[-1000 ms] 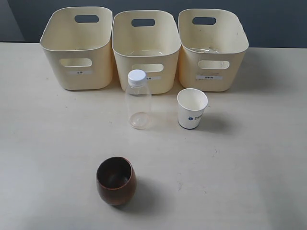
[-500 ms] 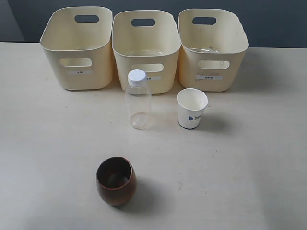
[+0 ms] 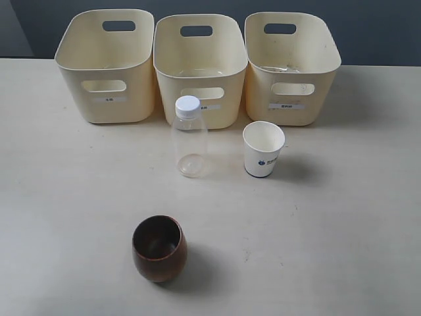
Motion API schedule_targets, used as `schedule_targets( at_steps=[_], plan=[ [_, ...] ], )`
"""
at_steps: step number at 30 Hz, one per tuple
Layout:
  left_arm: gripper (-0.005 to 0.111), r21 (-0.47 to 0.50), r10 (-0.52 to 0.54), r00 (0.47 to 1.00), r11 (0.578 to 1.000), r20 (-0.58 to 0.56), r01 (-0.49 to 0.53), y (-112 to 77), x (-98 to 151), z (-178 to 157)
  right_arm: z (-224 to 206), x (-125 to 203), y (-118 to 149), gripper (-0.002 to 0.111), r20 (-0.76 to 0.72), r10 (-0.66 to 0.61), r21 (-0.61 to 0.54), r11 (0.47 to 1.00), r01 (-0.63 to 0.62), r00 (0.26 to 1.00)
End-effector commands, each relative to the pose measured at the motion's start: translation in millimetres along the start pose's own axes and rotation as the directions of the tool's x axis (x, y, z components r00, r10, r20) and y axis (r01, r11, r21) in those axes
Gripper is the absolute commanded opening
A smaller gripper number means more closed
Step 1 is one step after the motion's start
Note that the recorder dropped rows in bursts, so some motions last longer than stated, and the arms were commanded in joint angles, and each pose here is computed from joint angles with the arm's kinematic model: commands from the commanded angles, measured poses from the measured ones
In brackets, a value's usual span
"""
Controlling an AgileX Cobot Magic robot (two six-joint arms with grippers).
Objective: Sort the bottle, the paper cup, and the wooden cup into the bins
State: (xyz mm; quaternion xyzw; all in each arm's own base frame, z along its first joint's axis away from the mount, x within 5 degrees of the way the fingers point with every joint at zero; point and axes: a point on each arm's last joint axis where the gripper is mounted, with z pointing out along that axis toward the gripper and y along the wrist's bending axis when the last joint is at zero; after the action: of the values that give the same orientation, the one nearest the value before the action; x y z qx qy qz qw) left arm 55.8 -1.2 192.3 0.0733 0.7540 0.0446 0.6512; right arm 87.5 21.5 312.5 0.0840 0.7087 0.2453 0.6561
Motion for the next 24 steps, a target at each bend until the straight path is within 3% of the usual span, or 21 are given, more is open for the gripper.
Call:
schedule_targets(
  at_steps=[1,8,19,21,24],
  plan=[
    [0.0,0.003,-0.004,1.0,1.0,0.005,0.004,-0.3,0,0,45,8,2,-0.001,-0.196,-0.018,0.029,0.999,0.025,0.98],
    [0.0,0.003,-0.004,1.0,1.0,0.005,0.004,-0.3,0,0,107,32,18,-0.001,-0.365,-0.206,-0.065,0.979,0.195,0.908],
    [0.0,0.003,-0.004,1.0,1.0,0.005,0.004,-0.3,0,0,200,87,30,-0.001,-0.574,-0.252,-0.09,0.965,0.246,0.779],
    [0.0,0.003,-0.004,1.0,1.0,0.005,0.004,-0.3,0,0,209,91,31,0.005,-0.584,-0.251,-0.088,0.965,0.248,0.772],
    [0.0,0.003,-0.004,1.0,1.0,0.005,0.004,-0.3,0,0,214,92,32,0.028,-0.585,-0.251,-0.087,0.965,0.248,0.771]
  ],
)
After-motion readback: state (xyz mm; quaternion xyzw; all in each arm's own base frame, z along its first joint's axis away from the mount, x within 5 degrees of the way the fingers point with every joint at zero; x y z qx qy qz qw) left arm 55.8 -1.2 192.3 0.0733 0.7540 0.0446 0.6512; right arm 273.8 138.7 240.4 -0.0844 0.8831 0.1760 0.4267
